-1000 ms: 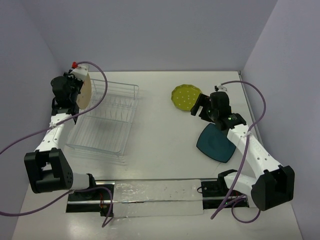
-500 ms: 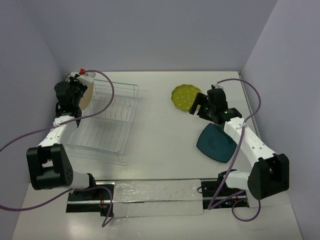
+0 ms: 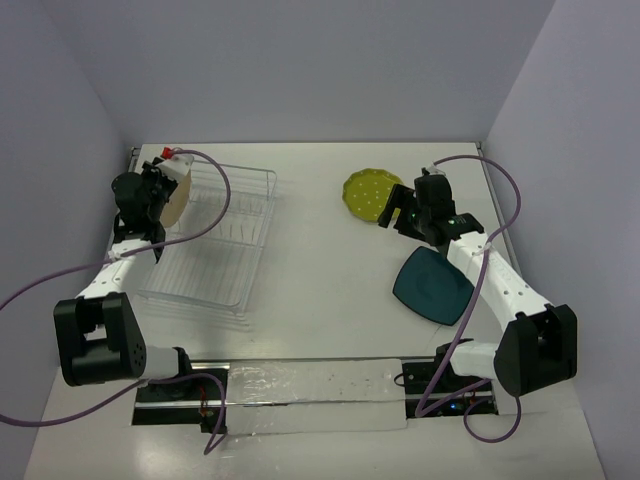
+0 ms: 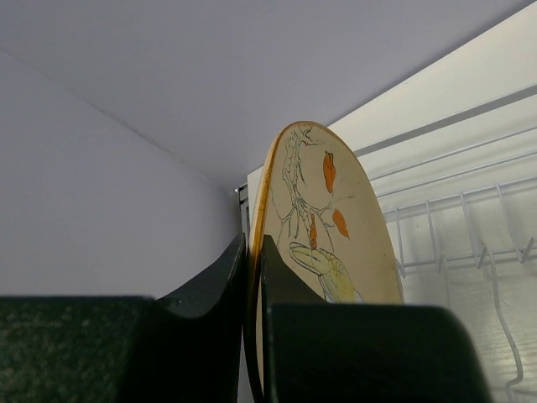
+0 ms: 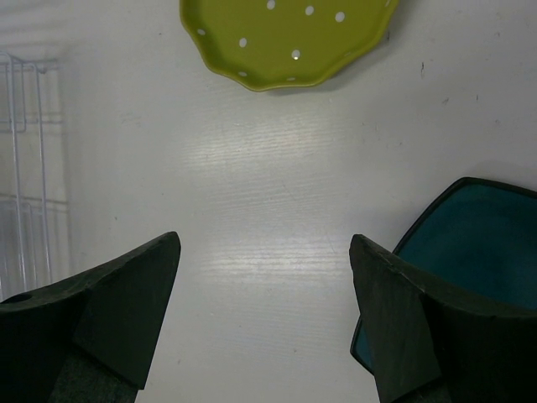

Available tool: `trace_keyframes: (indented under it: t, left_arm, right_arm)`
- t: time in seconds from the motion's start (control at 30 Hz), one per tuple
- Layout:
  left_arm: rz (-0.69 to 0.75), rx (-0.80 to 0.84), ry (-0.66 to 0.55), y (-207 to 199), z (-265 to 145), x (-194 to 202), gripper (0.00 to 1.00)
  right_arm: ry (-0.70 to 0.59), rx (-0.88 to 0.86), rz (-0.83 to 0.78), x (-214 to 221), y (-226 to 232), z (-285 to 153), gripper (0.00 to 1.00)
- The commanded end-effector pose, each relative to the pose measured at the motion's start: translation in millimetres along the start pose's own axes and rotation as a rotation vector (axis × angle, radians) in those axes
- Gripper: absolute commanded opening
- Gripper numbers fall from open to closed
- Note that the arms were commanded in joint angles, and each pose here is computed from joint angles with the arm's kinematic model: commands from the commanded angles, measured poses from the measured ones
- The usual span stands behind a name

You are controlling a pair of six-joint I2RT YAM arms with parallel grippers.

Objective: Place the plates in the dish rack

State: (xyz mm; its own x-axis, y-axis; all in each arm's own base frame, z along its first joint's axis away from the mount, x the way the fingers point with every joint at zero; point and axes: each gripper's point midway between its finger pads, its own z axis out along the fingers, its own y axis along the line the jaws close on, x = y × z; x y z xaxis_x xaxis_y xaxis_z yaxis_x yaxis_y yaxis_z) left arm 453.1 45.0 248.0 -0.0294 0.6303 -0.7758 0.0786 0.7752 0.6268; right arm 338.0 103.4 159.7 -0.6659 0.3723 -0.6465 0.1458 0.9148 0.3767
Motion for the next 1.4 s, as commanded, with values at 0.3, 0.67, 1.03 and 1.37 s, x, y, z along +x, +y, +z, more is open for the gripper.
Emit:
trace_keyframes:
  t: [0.3, 0.67, 1.03, 1.37]
  left_arm:
    - [0.033, 0.0, -0.005, 13.7, -11.3, -16.4, 0.39]
    - [0.063, 0.061, 0.07, 15.0, -15.2, -15.6, 0.54]
    - [0.07, 0.219, 0.066, 18.2, -52.3, -59.1, 0.93]
    - [-0.5, 0.166, -0.217, 64.1, -58.9, -189.1, 0.99]
  right_arm:
    - [-0.052, -0.011, -0.024, -24.5, 7.8, -4.8, 0.89]
    - [-0.056, 0.01, -0.02, -23.2, 2.8, -5.6, 0.89]
    - [-0.071, -0.014, -0.013, -20.4, 4.0, -11.8, 0.91]
    - [-0.046, 0.046, 0.045, -23.4, -8.6, 1.6, 0.96]
